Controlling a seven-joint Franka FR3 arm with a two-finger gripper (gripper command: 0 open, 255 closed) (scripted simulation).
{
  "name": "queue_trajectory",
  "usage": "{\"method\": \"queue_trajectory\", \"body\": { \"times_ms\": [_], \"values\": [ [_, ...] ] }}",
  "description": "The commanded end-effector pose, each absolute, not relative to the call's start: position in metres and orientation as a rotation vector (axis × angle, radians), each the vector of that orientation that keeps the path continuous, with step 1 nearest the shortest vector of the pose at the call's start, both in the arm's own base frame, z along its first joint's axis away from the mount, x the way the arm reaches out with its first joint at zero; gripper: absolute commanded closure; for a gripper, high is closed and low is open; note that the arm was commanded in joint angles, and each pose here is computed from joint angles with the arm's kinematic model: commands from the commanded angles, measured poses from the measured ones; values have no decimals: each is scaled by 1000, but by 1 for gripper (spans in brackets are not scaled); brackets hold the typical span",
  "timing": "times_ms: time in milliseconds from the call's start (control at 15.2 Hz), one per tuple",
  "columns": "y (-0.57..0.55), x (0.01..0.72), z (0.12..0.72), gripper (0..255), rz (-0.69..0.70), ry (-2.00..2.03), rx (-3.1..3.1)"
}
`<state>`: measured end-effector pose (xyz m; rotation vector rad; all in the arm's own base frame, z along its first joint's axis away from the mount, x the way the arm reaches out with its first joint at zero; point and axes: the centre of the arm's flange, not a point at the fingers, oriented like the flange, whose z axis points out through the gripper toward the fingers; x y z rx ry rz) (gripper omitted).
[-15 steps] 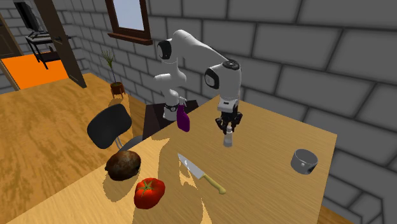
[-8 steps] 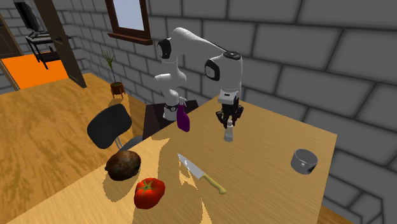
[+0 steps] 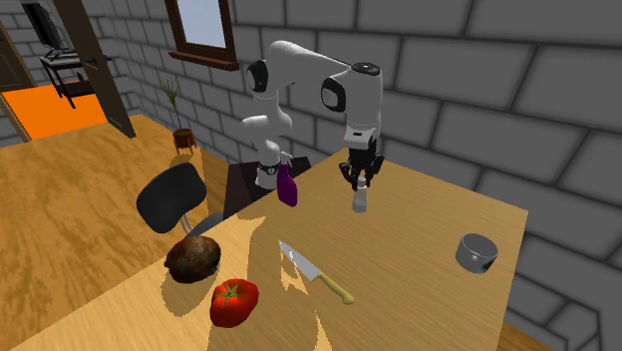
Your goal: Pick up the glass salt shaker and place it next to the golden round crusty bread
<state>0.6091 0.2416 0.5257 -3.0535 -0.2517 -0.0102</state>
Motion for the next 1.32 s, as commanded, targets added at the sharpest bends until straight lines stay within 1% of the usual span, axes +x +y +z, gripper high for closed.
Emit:
{"method": "queue_trajectory", "body": {
  "times_ms": [0,132,1254],
  "values": [
    [241,610,537,255,-10,-252,-3054],
    [241,610,543,255,-10,-252,-3054],
    [18,632,544,255,-10,-252,-3054]
  ]
}}
